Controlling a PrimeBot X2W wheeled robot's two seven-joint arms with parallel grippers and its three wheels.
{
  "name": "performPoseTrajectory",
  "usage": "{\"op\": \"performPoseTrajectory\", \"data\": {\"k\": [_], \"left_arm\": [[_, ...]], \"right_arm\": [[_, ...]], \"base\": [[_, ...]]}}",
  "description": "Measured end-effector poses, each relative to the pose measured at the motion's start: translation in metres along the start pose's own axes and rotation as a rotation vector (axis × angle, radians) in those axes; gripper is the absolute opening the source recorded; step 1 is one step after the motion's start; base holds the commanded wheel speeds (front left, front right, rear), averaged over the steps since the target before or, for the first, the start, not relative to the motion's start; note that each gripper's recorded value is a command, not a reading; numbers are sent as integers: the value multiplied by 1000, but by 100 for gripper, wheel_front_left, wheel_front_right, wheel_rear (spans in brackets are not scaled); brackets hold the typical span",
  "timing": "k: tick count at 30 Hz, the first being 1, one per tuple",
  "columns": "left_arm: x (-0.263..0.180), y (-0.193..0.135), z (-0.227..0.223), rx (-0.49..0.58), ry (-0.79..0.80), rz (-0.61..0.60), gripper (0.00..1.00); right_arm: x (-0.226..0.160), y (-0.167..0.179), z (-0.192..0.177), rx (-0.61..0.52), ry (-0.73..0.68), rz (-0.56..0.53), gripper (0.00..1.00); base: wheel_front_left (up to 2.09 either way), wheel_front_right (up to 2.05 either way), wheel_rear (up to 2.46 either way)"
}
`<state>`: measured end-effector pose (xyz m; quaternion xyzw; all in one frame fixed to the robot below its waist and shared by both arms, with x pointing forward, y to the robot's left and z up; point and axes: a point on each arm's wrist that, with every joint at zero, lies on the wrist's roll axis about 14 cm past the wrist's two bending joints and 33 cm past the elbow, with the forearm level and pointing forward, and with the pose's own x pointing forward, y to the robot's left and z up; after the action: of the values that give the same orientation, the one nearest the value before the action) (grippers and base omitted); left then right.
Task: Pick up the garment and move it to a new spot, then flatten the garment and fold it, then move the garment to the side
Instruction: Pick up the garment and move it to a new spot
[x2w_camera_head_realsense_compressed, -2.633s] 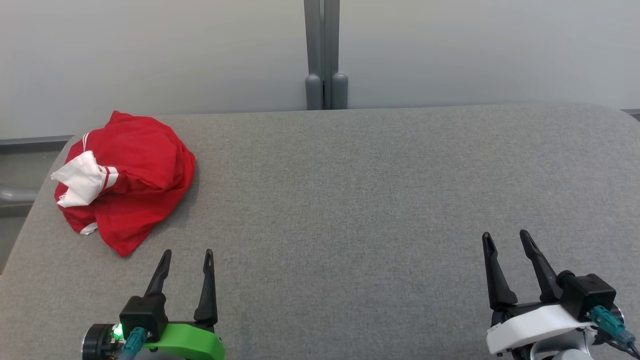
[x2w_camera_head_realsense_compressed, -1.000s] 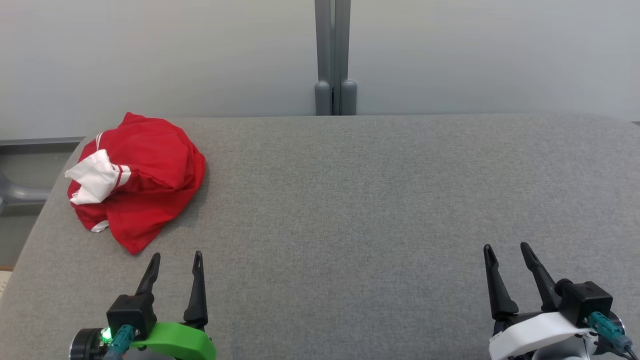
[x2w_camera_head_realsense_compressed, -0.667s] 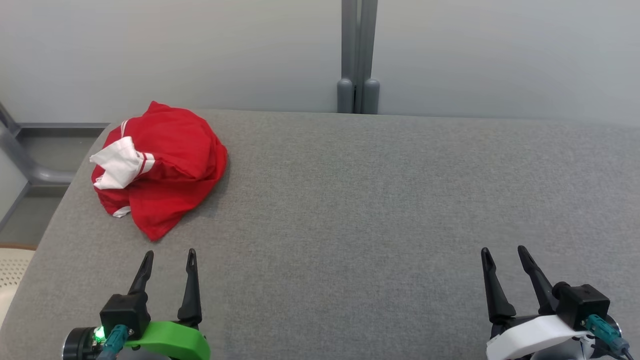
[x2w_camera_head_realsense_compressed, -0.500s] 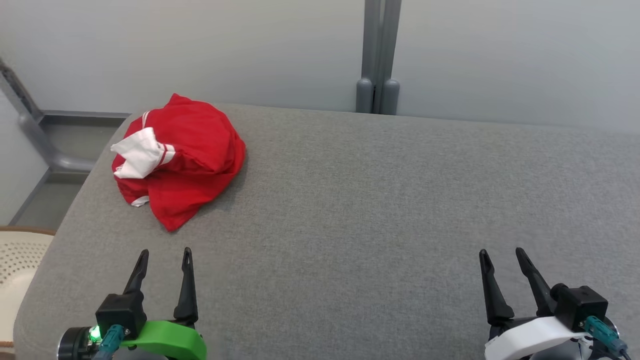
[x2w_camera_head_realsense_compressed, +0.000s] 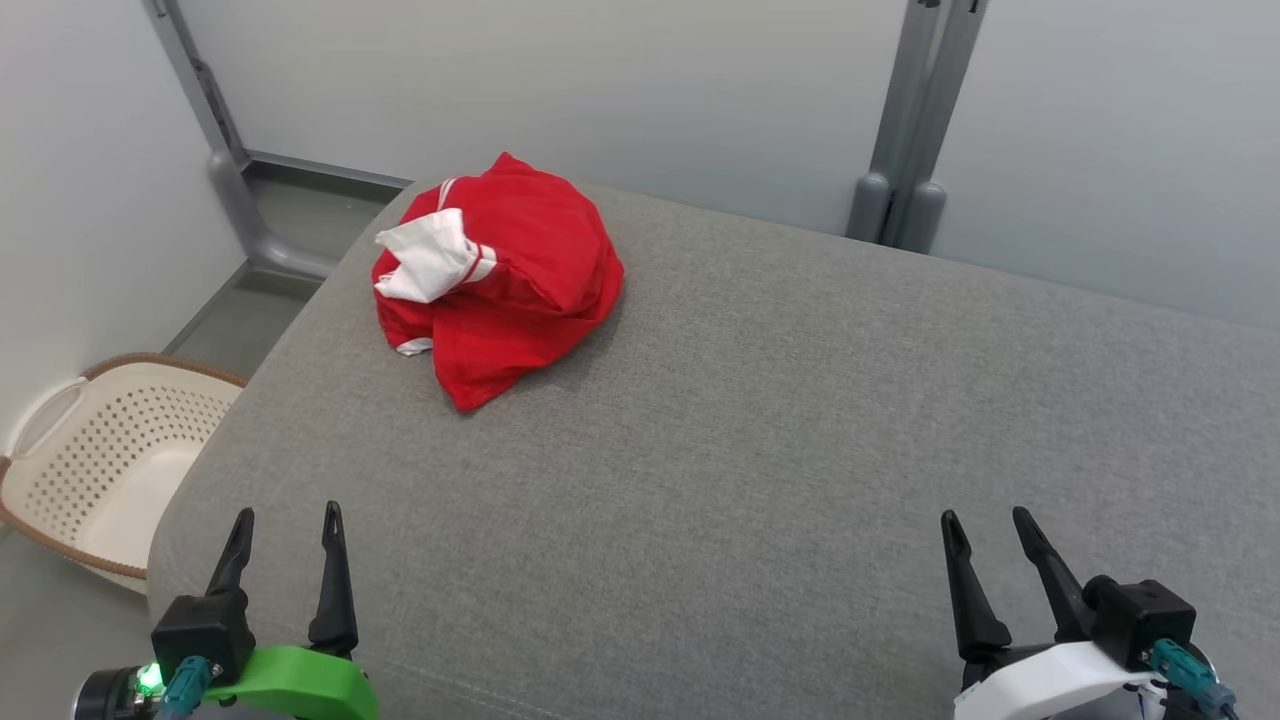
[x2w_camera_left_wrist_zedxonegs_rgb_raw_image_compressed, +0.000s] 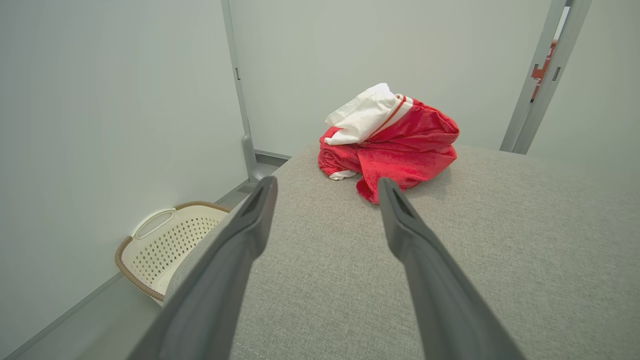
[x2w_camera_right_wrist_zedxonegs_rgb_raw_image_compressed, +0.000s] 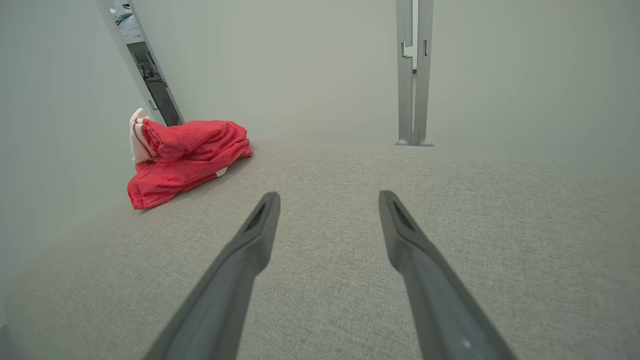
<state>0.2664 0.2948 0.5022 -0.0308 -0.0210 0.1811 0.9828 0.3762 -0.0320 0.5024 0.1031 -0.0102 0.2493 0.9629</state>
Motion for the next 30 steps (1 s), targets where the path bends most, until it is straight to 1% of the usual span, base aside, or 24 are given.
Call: {"op": "performPoseTrajectory", "data": {"k": [6,13,18,23,30], "left_arm": [[-15,29,1,9,-1,85,100],[-33,54,0,5,-4,178,100],[-37,62,-2,3,1,213,100],[-40,64,-4,1,5,223,100],[-37,63,-5,-1,8,212,100]], "right_arm": [[13,22,-7,12,20,69,100],[26,48,-12,20,35,153,100],[33,53,-17,24,46,177,100],[34,54,-18,26,52,184,100],[31,47,-15,22,45,161,100]], "base": [[0,0,0],[0,0,0],[0,0,0],[0,0,0],[0,0,0]]}}
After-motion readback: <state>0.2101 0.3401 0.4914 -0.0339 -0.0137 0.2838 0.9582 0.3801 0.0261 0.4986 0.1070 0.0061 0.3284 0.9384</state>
